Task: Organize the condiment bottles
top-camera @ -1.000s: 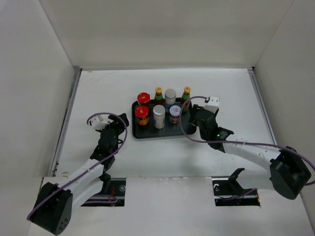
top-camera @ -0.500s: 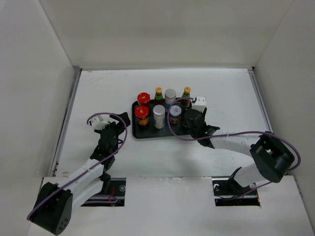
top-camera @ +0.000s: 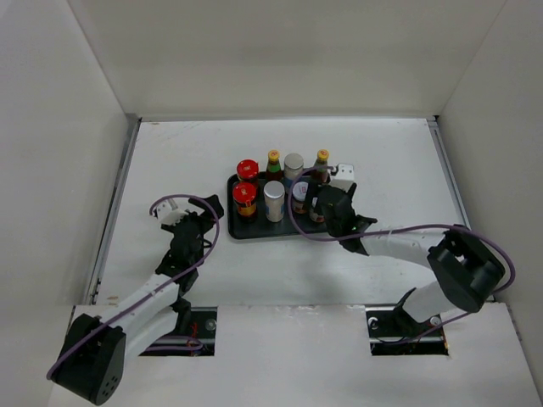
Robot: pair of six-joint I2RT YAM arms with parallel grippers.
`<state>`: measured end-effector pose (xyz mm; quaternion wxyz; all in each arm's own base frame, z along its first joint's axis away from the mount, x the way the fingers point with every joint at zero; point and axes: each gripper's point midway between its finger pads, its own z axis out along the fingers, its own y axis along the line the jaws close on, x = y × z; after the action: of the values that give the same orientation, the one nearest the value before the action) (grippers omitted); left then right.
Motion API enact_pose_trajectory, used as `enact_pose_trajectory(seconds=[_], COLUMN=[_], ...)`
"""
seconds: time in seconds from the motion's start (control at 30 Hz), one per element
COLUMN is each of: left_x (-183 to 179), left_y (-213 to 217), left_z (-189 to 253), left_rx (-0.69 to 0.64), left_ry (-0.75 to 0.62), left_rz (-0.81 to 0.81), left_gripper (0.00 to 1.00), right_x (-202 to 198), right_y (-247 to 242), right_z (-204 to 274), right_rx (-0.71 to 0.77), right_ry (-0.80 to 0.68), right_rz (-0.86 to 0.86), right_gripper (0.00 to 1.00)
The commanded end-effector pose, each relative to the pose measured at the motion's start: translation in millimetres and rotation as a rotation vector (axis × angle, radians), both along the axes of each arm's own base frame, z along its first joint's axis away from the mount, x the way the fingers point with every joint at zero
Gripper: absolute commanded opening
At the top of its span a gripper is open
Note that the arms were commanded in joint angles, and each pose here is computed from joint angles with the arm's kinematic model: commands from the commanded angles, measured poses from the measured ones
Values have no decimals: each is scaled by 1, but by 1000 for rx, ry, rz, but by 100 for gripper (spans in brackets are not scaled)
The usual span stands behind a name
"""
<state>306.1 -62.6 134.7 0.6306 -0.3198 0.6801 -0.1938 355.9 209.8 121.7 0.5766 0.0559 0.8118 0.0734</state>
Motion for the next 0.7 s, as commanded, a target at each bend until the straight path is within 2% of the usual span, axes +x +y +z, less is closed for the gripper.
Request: enact_pose_trajectory(seconds=[0.0,0.13,0.23,0.27,0.37,0.4,0.43,0.5,0.53,0.67], left_x=[3,2,5,5,7,7,8,11,13,18], left_y=[8,8,7,9,6,4,3,1,1,1], left_z=[31,41,38,35,36,37,37,39,41,48], left_rx=[-26,-16,31,47,65,74,85,105,117,157], left_ry=[-87,-89,-5,26,65,74,83,104,117,151], left_rz=[45,50,66,85,98,92,90,85,85,89], left_gripper=[100,100,100,100,100,100,100,100,100,100], right_x=[6,-5,-15,-18,-27,-29,-31,-33,-34,-34], right_y=[6,-10,-27,-36,-67,-78,-90,-114,-125,-150], right_z=[43,78,96,98,94,90,87,79,75,51], right_rx=[112,167,224,240,306,327,348,394,423,543], right_ry=[-105,-185,-245,-262,-290,-292,-294,-302,-304,-281], right_rz=[-1,-23,-52,-72,-165,-197,-229,-292,-324,-399], right_gripper=[90,97,93,83,27,18,15,16,20,57])
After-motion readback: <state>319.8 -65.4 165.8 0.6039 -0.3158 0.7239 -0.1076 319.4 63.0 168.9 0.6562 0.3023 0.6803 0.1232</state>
